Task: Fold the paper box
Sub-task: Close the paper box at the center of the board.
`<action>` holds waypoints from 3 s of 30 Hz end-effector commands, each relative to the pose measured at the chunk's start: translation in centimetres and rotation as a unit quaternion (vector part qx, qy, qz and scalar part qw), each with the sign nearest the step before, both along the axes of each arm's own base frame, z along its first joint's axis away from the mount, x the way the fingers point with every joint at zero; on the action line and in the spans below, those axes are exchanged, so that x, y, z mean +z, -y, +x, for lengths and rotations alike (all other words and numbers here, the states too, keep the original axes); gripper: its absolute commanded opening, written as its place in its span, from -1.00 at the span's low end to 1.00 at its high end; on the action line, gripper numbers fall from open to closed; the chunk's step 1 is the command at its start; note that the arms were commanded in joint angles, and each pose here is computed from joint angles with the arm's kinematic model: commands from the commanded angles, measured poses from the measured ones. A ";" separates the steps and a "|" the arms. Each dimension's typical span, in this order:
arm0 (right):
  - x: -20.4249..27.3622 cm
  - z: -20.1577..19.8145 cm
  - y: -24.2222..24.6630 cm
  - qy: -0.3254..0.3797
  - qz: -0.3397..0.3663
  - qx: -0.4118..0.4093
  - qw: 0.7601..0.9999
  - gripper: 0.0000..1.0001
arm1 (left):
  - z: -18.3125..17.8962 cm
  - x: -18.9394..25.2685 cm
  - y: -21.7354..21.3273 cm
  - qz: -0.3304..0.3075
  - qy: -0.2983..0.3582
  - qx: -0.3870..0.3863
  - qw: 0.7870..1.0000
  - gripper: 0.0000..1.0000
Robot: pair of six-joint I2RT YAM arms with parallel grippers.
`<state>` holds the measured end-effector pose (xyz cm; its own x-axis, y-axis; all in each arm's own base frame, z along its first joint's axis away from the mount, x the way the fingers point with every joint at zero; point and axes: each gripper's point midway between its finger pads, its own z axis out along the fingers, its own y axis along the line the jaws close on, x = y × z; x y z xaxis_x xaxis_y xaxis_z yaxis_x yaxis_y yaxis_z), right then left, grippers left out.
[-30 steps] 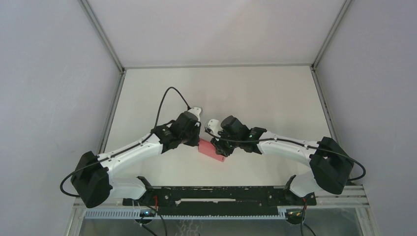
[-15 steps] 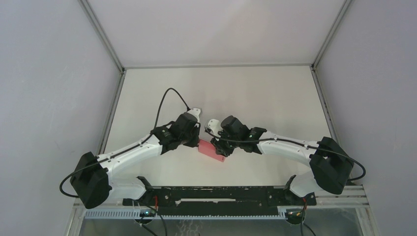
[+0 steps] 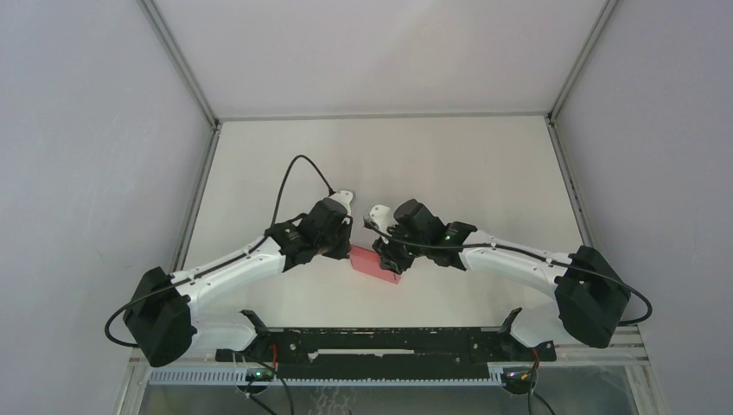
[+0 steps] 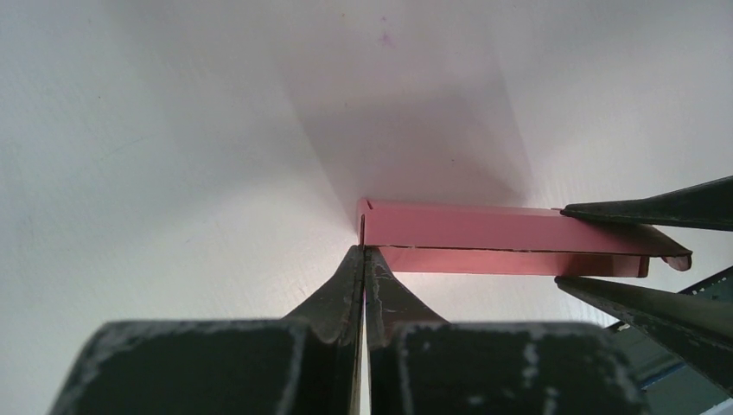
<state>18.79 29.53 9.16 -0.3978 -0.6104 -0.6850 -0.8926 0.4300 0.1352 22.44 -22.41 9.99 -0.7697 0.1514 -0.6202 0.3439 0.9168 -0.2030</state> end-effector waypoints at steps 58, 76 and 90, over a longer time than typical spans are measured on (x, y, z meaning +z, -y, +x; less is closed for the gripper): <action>3.7 0.6 6.3 0.081 0.063 -0.229 0.968 -0.03 | -1.1 1.1 1.3 0.019 -0.004 0.018 1.000 -0.95; 3.2 -0.8 4.8 0.095 0.054 -0.182 0.977 -0.05 | -0.8 1.4 1.5 0.028 -0.009 0.017 0.999 -0.95; 2.7 -0.7 4.2 0.099 0.050 -0.182 0.977 -0.19 | -0.9 1.3 1.4 0.028 -0.011 0.019 0.999 -0.95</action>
